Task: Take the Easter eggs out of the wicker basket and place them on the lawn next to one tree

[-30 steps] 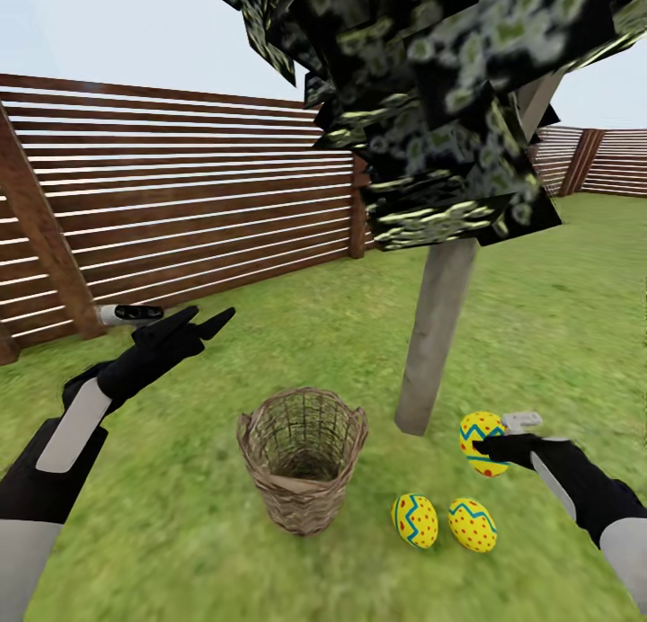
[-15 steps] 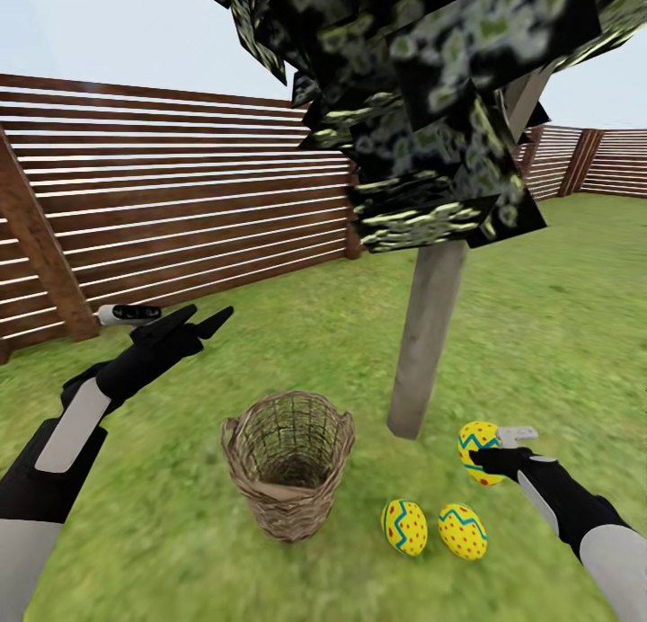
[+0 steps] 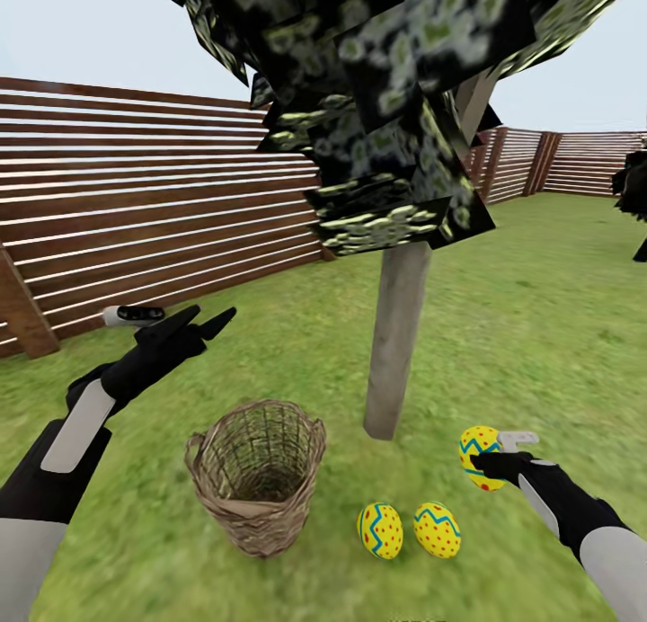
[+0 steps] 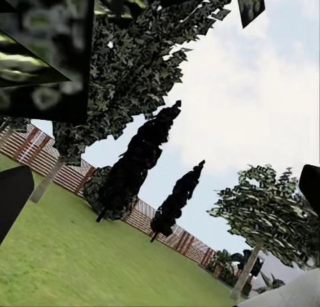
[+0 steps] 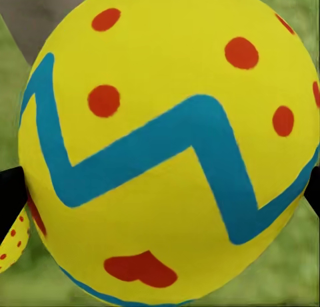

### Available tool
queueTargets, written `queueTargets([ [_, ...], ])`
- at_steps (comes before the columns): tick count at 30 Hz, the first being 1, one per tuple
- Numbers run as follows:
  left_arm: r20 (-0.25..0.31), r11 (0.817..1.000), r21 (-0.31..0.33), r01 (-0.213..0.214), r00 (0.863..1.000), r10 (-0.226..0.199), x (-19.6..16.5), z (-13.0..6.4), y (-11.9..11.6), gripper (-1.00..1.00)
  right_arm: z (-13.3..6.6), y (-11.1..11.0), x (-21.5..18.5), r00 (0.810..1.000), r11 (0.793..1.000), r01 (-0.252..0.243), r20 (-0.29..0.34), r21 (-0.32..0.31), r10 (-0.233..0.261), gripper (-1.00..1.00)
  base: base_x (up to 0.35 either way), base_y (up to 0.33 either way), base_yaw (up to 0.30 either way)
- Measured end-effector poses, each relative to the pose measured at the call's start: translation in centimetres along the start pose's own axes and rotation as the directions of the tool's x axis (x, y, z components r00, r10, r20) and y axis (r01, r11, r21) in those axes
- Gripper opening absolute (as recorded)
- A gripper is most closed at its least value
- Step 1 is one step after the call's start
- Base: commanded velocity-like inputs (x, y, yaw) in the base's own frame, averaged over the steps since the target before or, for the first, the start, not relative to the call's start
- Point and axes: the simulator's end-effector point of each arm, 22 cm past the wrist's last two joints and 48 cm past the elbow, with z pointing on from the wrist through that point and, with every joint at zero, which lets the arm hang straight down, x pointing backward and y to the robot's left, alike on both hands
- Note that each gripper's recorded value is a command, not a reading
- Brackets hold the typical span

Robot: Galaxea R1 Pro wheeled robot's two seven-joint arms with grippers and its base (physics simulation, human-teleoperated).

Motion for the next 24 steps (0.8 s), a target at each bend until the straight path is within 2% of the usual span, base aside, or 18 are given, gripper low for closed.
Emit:
queueTargets([
  [4, 0.000, 1.000, 0.001, -0.001, 1.000, 0.001, 0.0, 0.0, -0.1, 1.00, -0.1, 0.0, -0.1, 1.000, 1.000, -0.003, 0.003, 0.000, 0.003, -1.00, 0.000, 0.000, -0.265],
  [7, -0.001, 1.000, 0.002, -0.001, 1.000, 0.001, 0.1, 0.1, -0.2, 1.00, 0.2, 1.3, 0.8, 1.000, 1.000, -0.005, -0.017, -0.006, 0.005, -1.00, 0.140, 0.000, -0.071],
  [9, -0.002, 1.000, 0.004, -0.002, 1.000, 0.002, 0.1, 0.1, -0.3, 1.00, 0.5, 1.2, 2.7, 0.999, 0.999, -0.001, -0.051, 0.047, 0.004, -1.00, 0.238, 0.000, -0.010],
  [10, -0.002, 1.000, 0.005, -0.003, 1.000, 0.003, 0.1, 0.1, -0.3, 1.00, 0.6, 1.3, 2.9, 0.999, 0.998, -0.003, -0.046, 0.065, 0.006, -1.00, 0.253, 0.000, -0.002],
  [12, -0.003, 1.000, 0.006, -0.003, 1.000, 0.003, 0.1, 0.2, -0.4, 1.00, 0.9, 2.9, 3.5, 0.999, 0.997, -0.007, -0.031, 0.074, 0.009, -1.00, 0.274, 0.000, -0.001],
  [13, -0.003, 1.000, 0.007, -0.004, 1.000, 0.004, 0.1, 0.2, -0.4, 1.00, 1.0, 3.3, 3.1, 1.000, 0.997, -0.009, -0.002, 0.074, 0.009, -1.00, 0.316, 0.000, 0.000],
  [20, -0.004, 1.000, 0.010, -0.003, 1.000, 0.003, 0.1, 0.2, -0.5, 1.00, 1.0, 3.4, 2.8, 1.000, 0.997, -0.011, 0.018, 0.075, 0.009, -1.00, 0.094, 0.000, 0.000],
  [21, -0.004, 1.000, 0.010, -0.004, 1.000, 0.004, 0.2, 0.2, -0.5, 1.00, 1.0, 3.1, 3.1, 1.000, 0.996, -0.011, 0.013, 0.086, 0.010, -1.00, 0.001, 0.000, 0.000],
  [22, -0.005, 1.000, 0.010, -0.004, 1.000, 0.004, 0.2, 0.3, -0.5, 1.00, 0.9, 1.4, 4.3, 1.000, 0.987, -0.016, -0.014, 0.158, 0.018, -1.00, 0.000, 0.000, 0.000],
  [24, -0.003, 1.000, 0.015, -0.003, 1.000, 0.003, 0.2, 0.4, -0.6, 1.00, 0.6, -1.0, 6.3, 0.998, 0.967, -0.012, -0.058, 0.253, 0.027, -1.00, 0.000, 0.000, 0.000],
])
